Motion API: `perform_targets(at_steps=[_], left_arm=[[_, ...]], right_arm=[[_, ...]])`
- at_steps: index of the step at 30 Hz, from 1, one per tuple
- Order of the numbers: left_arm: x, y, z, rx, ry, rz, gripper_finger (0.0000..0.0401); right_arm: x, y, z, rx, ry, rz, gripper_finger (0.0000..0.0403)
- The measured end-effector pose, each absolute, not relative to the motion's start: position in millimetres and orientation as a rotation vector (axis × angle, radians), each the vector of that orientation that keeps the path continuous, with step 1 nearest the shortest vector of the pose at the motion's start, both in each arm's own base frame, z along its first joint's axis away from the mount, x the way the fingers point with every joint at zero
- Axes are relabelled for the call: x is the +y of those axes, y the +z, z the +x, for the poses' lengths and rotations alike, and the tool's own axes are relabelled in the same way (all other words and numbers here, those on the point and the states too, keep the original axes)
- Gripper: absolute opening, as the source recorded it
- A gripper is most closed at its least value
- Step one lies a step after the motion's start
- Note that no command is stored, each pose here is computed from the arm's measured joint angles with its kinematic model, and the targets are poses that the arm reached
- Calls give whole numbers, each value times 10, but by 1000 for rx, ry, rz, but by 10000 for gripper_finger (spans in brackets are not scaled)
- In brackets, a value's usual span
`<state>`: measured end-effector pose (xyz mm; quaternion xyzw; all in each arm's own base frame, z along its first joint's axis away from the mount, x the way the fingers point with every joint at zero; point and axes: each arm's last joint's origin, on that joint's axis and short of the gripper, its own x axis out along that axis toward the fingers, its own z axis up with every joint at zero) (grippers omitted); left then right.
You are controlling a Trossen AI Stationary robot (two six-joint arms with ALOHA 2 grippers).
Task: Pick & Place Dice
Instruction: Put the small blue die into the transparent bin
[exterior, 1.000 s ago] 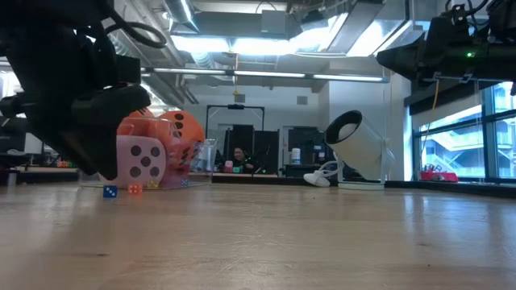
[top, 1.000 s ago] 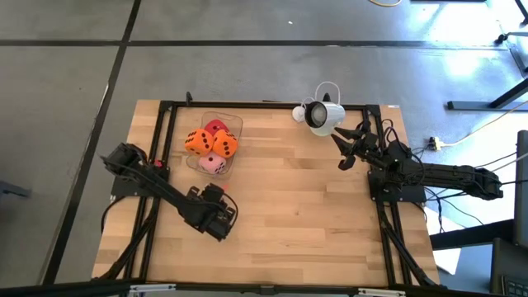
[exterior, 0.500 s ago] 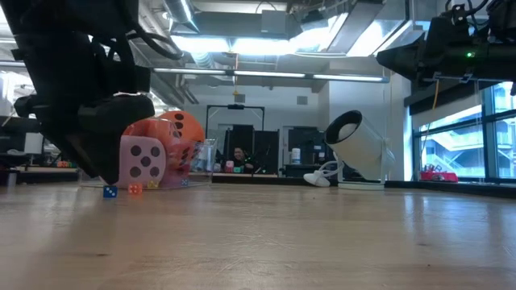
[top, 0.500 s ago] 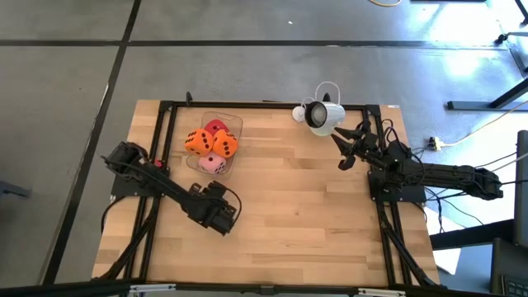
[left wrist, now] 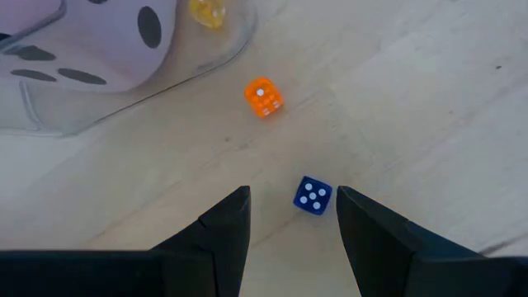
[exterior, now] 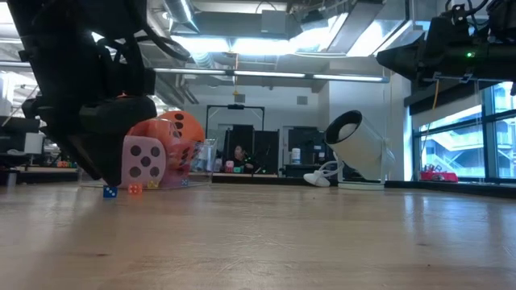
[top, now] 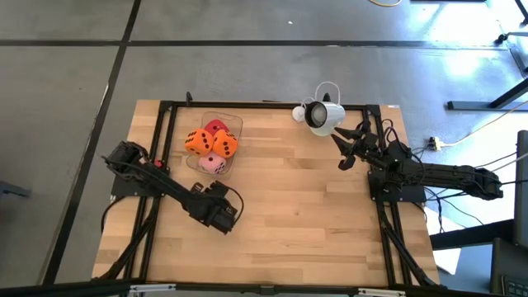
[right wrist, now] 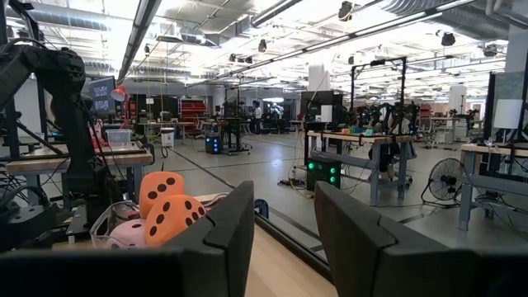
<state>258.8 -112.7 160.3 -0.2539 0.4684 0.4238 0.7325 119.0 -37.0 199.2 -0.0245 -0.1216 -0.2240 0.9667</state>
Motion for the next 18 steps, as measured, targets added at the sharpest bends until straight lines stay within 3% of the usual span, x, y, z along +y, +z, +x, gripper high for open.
perform_targets(at_steps=[18], left_arm=[[-1043,1595,2655,1061,901,-565,173]], right_arm=[[-369,1992,1190,-246,-452,-50,129]])
